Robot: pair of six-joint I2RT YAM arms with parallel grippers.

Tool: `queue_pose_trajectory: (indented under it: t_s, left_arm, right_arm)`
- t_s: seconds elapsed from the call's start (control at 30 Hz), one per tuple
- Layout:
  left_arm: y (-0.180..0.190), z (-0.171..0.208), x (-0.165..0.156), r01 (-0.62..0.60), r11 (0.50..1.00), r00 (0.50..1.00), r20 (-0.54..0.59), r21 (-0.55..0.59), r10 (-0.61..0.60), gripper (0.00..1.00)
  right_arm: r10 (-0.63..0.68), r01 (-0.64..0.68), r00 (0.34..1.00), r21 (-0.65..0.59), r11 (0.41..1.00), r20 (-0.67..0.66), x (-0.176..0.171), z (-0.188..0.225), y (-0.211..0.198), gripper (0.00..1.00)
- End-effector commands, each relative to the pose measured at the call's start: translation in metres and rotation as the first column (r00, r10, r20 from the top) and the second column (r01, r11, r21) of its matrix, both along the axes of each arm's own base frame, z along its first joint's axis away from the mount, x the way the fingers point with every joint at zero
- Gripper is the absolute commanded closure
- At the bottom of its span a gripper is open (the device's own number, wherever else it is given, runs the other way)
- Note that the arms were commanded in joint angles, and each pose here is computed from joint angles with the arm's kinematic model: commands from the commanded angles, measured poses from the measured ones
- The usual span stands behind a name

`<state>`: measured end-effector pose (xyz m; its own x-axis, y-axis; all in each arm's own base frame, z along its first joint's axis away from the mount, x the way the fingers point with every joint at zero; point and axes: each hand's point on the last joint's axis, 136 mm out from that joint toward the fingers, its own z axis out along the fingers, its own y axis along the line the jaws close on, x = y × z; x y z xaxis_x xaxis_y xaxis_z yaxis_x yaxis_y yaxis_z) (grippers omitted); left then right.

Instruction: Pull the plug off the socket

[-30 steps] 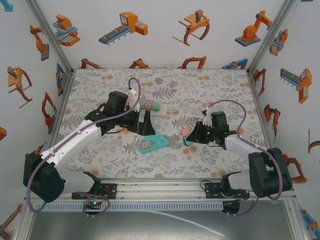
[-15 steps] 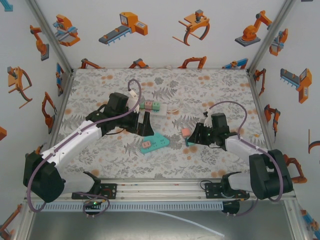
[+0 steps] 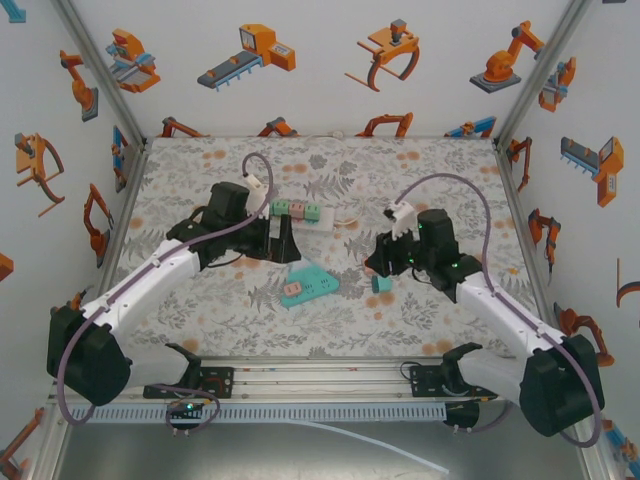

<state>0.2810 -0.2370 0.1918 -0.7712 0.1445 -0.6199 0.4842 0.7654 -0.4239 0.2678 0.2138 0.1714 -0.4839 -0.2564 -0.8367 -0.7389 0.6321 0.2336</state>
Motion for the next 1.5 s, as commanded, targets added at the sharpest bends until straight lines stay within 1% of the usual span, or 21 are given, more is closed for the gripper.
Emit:
queue_pose_trajectory:
  t_s: [0.0,0.07,0.23,0.4,0.5,0.6,0.8,0.9,0.97,1.03,1.13,1.17,1.2,1.27,1.33,1.4,1.47]
  left_arm:
    - [0.013,0.011,0.007,-0.083,0.996,0.996,0.017,-0.034,0.083,0.03]
    - [0.020,0.010,0.009,-0.120,0.992,0.993,0.012,-0.040,0.121,0.03]
    - [0.041,0.006,0.016,-0.221,0.974,0.975,-0.015,-0.055,0.221,0.03]
    - [0.068,-0.002,0.020,-0.342,0.937,0.939,-0.055,-0.068,0.339,0.03]
    - [0.082,-0.006,0.020,-0.398,0.915,0.916,-0.075,-0.068,0.393,0.03]
    - [0.091,-0.008,0.018,-0.420,0.905,0.906,-0.081,-0.059,0.415,0.03]
    - [0.098,-0.011,0.013,-0.434,0.900,0.899,-0.088,-0.044,0.429,0.03]
    - [0.101,-0.014,0.010,-0.446,0.894,0.893,-0.091,-0.039,0.441,0.03]
    - [0.102,-0.016,0.008,-0.452,0.891,0.889,-0.094,-0.039,0.447,0.03]
    - [0.101,-0.020,0.007,-0.446,0.895,0.892,-0.104,-0.035,0.440,0.03]
    - [0.094,-0.027,0.007,-0.418,0.907,0.902,-0.138,-0.046,0.409,0.03]
    - [0.088,-0.028,0.007,-0.401,0.914,0.909,-0.150,-0.063,0.388,0.01]
    - [0.083,-0.029,0.008,-0.385,0.919,0.915,-0.164,-0.081,0.369,0.01]
    - [0.068,-0.033,0.009,-0.346,0.929,0.927,-0.201,-0.128,0.318,0.11]
    - [0.056,-0.039,0.010,-0.321,0.934,0.931,-0.231,-0.154,0.282,0.19]
    - [0.041,-0.047,0.010,-0.279,0.947,0.941,-0.242,-0.157,0.237,0.23]
    - [0.024,-0.056,0.009,-0.226,0.963,0.951,-0.248,-0.147,0.185,0.25]
  right_arm:
    - [0.351,-0.326,0.888,-0.130,0.936,0.296,-0.029,0.034,0.044,0.56]
    - [0.488,-0.442,0.804,-0.207,0.873,0.340,-0.046,0.034,0.065,0.56]
    - [0.699,-0.610,0.621,-0.342,0.715,0.353,-0.074,0.030,0.107,0.55]
    - [0.810,-0.703,0.470,-0.405,0.584,0.352,-0.092,0.016,0.144,0.55]
    - [0.847,-0.732,0.408,-0.433,0.526,0.340,-0.095,0.004,0.165,0.55]
    - [0.882,-0.758,0.344,-0.459,0.463,0.322,-0.099,-0.009,0.179,0.55]
    - [0.917,-0.787,0.289,-0.477,0.392,0.277,-0.097,-0.038,0.193,0.54]
    - [0.925,-0.785,0.282,-0.492,0.376,0.256,-0.093,-0.050,0.195,0.55]
    - [0.926,-0.777,0.289,-0.506,0.374,0.241,-0.090,-0.058,0.195,0.59]
    - [0.923,-0.765,0.298,-0.518,0.383,0.242,-0.087,-0.059,0.194,0.66]
    - [0.924,-0.770,0.296,-0.511,0.381,0.241,-0.090,-0.057,0.191,0.76]
    - [0.925,-0.774,0.294,-0.508,0.378,0.240,-0.093,-0.056,0.189,0.78]
    - [0.926,-0.778,0.292,-0.504,0.375,0.238,-0.096,-0.056,0.186,0.79]
    - [0.927,-0.781,0.291,-0.501,0.372,0.234,-0.101,-0.056,0.179,0.80]
    - [0.929,-0.791,0.289,-0.489,0.367,0.229,-0.107,-0.057,0.173,0.80]
    - [0.931,-0.806,0.289,-0.469,0.362,0.222,-0.112,-0.057,0.168,0.80]
    - [0.930,-0.815,0.295,-0.450,0.364,0.218,-0.113,-0.056,0.165,0.80]
